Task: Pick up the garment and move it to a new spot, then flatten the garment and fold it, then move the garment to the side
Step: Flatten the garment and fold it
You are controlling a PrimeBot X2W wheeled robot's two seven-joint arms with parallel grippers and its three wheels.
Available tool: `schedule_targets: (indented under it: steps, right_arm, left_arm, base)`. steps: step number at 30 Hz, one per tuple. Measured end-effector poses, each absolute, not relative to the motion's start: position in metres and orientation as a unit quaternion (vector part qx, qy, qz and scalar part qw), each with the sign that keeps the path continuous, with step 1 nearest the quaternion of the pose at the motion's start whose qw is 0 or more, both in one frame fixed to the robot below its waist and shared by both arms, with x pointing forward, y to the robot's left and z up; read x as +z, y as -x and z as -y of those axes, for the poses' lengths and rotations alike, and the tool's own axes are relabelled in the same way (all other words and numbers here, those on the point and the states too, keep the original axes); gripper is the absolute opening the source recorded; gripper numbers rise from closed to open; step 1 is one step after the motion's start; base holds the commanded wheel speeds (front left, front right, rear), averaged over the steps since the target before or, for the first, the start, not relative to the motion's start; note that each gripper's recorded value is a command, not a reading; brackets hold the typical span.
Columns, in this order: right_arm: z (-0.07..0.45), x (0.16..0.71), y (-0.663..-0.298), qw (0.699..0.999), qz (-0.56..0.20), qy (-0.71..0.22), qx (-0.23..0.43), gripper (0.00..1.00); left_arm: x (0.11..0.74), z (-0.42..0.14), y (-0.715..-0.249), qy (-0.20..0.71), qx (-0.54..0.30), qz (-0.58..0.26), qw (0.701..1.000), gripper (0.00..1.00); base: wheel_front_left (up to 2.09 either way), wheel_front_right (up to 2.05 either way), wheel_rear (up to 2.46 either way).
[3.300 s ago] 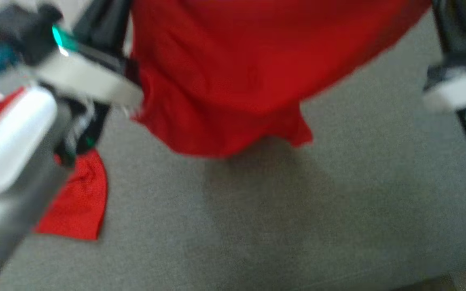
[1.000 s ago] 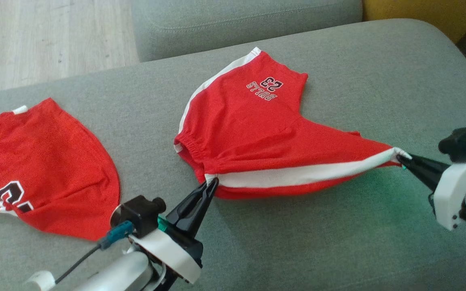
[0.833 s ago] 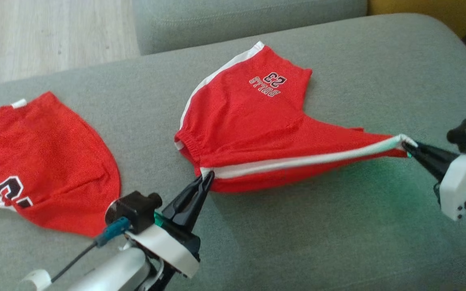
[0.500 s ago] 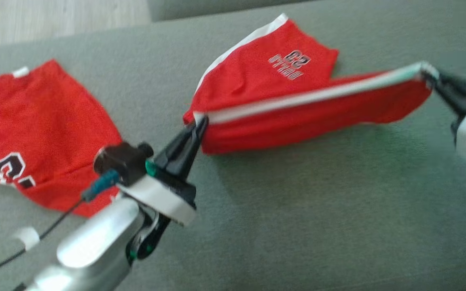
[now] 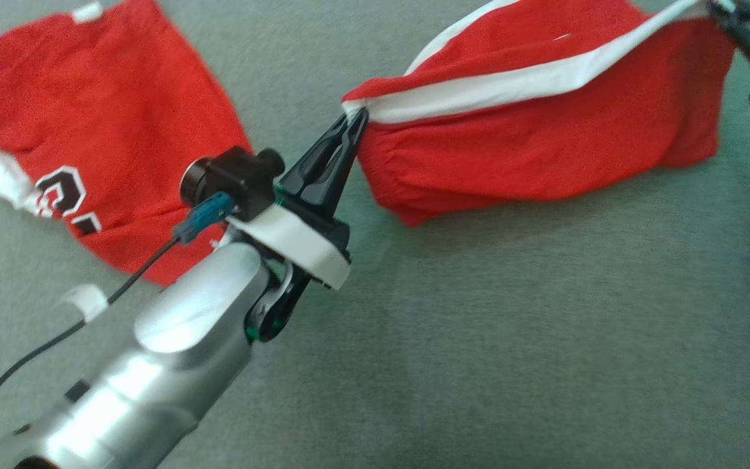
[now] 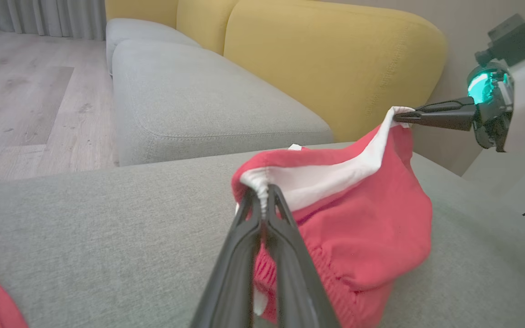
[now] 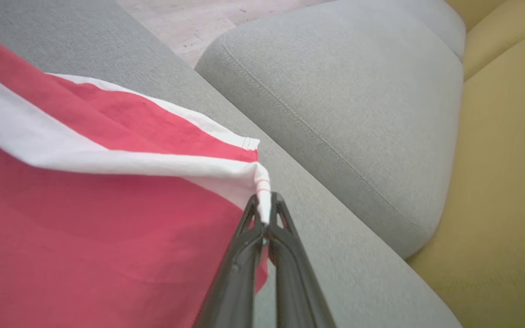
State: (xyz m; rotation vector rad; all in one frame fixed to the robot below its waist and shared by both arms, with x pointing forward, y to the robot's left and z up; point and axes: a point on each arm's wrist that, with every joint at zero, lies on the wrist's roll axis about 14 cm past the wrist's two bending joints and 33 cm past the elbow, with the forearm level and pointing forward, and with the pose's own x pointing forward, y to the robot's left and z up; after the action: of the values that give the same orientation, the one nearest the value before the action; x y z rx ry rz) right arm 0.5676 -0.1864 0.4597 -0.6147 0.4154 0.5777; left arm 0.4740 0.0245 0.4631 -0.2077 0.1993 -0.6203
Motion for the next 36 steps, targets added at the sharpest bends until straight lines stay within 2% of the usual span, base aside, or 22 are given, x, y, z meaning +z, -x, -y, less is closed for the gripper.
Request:
schedule_targets:
  steps: [6, 20, 21, 22, 23, 24, 25, 31, 36]
  right_arm:
    - [0.164, 0.44, -0.602, 0.877, -0.201, 0.317, 0.299, 0.0]
    - [0.152, 0.399, -0.639, 0.859, -0.216, 0.35, 0.305, 0.0]
    - [0.152, 0.4, -0.641, 0.86, -0.211, 0.35, 0.305, 0.66]
    - [0.152, 0.402, -0.645, 0.863, -0.204, 0.349, 0.304, 1.0]
    - [0.152, 0.403, -0.647, 0.865, -0.2, 0.347, 0.301, 1.0]
    - [0.151, 0.406, -0.65, 0.867, -0.195, 0.346, 0.3, 1.0]
    - [0.148, 0.409, -0.651, 0.868, -0.186, 0.348, 0.303, 1.0]
    - [0.149, 0.427, -0.652, 0.883, -0.154, 0.335, 0.291, 1.0]
    - [0.158, 0.478, -0.657, 0.924, -0.092, 0.276, 0.246, 1.0]
  left_arm:
    - [0.441, -0.035, -0.489, 0.101, -0.284, -0.117, 0.946, 0.0]
    - [0.412, -0.05, -0.51, 0.092, -0.251, -0.139, 0.954, 0.0]
    - [0.41, -0.05, -0.51, 0.091, -0.25, -0.141, 0.954, 0.0]
    - [0.409, -0.051, -0.51, 0.092, -0.248, -0.142, 0.954, 0.11]
    - [0.407, -0.051, -0.51, 0.092, -0.246, -0.145, 0.954, 0.47]
    - [0.405, -0.051, -0.51, 0.09, -0.245, -0.147, 0.954, 0.91]
    - [0.404, -0.052, -0.509, 0.084, -0.245, -0.148, 0.954, 1.0]
    - [0.432, -0.061, -0.525, 0.085, -0.223, -0.105, 0.966, 1.0]
    - [0.484, -0.075, -0.534, 0.113, -0.186, -0.029, 0.976, 1.0]
  base:
    - [0.0, 0.0, 0.0]
    - [0.0, 0.0, 0.0]
    - [0.0, 0.0, 0.0]
    - [0.0, 0.0, 0.0]
    - [0.0, 0.0, 0.0]
    - [0.0, 0.0, 0.0]
    - [0.0, 0.0, 0.0]
    - [0.0, 0.0, 0.0]
    - [0.0, 0.0, 0.0]
